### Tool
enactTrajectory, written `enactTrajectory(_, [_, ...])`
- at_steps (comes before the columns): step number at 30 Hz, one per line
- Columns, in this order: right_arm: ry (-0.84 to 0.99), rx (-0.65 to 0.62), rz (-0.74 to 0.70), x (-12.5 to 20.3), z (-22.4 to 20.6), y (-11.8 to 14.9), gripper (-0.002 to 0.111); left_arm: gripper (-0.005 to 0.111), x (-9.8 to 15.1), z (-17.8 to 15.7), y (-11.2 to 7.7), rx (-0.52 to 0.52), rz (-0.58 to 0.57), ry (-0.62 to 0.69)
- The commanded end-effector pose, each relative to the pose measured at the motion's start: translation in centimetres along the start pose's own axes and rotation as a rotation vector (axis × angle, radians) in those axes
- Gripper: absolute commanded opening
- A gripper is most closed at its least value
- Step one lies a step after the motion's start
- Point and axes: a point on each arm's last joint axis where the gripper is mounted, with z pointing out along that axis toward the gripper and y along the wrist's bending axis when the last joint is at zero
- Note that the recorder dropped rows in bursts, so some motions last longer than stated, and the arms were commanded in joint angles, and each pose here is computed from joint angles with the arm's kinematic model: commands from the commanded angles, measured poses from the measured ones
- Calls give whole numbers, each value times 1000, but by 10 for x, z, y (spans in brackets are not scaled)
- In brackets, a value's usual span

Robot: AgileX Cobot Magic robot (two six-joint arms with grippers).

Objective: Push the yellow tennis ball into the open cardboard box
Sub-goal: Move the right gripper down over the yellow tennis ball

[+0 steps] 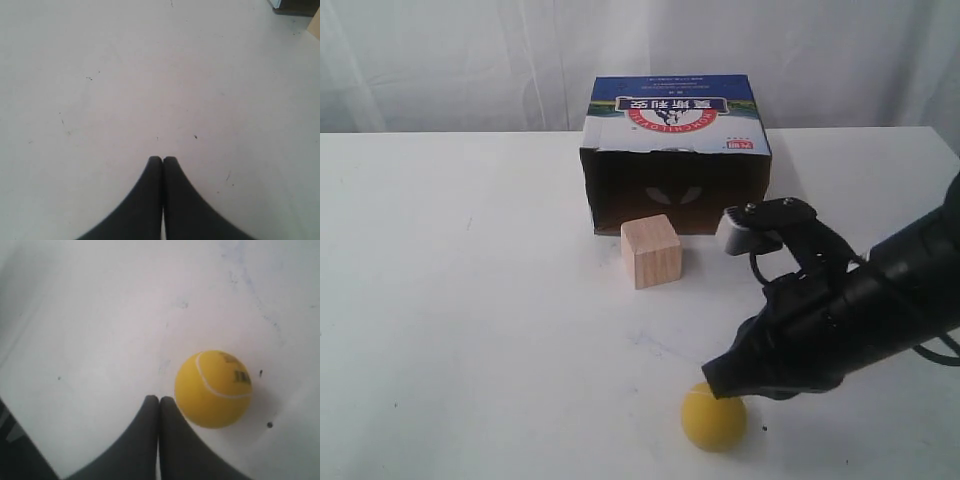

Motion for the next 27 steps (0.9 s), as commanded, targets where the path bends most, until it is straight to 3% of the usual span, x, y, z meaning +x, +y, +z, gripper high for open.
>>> enactTrajectory(1, [-13, 35, 7, -1, 19, -5, 0, 0, 7, 1, -1, 18, -13, 52])
enactTrajectory(7, [53, 2, -27, 3, 32, 1, 0, 0, 7, 1, -1, 18, -13, 52])
enactTrajectory(17, [79, 52, 3, 2, 55, -13, 0, 0, 7, 1, -1, 18, -13, 52])
enactTrajectory(27, [-78, 177, -11, -12, 57, -26, 0, 0, 7, 1, -1, 18, -13, 52])
